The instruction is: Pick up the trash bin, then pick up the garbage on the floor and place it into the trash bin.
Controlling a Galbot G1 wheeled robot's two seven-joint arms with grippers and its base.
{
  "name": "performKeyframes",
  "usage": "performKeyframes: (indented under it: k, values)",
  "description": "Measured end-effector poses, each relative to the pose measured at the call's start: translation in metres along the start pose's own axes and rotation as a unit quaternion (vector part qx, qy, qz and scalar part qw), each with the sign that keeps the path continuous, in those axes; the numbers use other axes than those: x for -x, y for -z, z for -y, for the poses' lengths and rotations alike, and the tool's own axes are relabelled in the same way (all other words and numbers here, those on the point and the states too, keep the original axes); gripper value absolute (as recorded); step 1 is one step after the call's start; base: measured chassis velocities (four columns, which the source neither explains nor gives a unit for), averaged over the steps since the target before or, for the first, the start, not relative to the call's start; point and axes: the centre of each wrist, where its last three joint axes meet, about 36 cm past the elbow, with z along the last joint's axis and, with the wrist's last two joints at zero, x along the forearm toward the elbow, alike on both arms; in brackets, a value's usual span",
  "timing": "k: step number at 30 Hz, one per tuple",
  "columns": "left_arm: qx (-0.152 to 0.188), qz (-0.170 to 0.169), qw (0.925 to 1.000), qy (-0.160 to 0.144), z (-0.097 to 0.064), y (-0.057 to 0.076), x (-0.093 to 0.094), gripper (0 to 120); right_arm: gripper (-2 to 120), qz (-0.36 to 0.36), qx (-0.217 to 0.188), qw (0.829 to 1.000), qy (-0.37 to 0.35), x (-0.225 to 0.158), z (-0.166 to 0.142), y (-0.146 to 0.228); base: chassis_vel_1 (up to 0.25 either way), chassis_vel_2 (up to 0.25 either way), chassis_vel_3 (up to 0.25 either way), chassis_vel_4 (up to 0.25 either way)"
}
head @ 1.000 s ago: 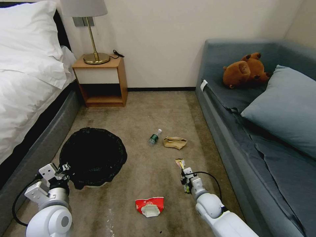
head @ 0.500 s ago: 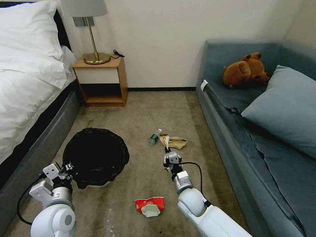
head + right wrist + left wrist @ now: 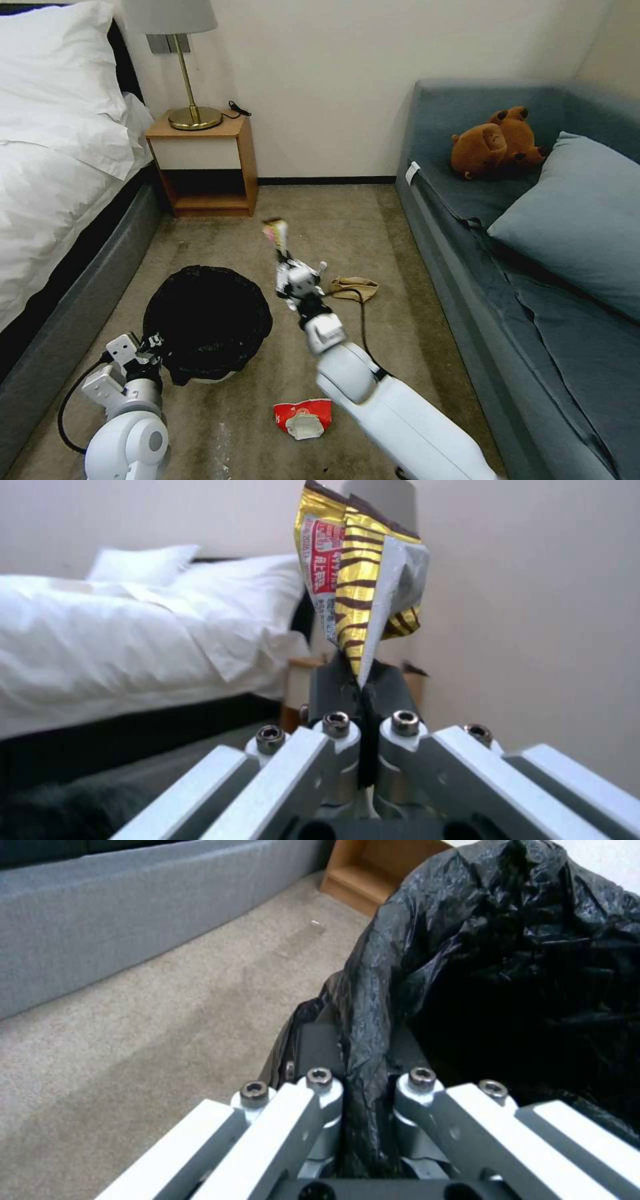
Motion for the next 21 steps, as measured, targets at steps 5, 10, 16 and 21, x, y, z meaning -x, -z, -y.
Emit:
performKeyframes:
  k: [5,10,16,21]
  values:
    - [-0.001,0.003,1.0000,0.002,0.000,0.002,0.001,4,0,0.017,0.012,1.000,0.022,0.025,-0.018,0.014,0.000,0.000,0.000,0.000]
    - [0.000,0.005,1.0000,0.006,0.001,0.006,0.003,4,0,0.025,0.020,0.998,0.051,0.044,-0.043,0.028,0.000,0.000,0.000,0.000]
    - [0.001,0.007,1.0000,0.007,0.003,0.008,0.002,4,0,0.016,0.021,0.995,0.094,0.047,-0.092,0.018,0.000,0.000,0.000,0.000]
    - [0.000,0.006,1.0000,0.006,0.005,0.007,0.001,4,0,0.016,0.015,0.994,0.106,0.047,-0.111,0.009,0.000,0.000,0.000,0.000]
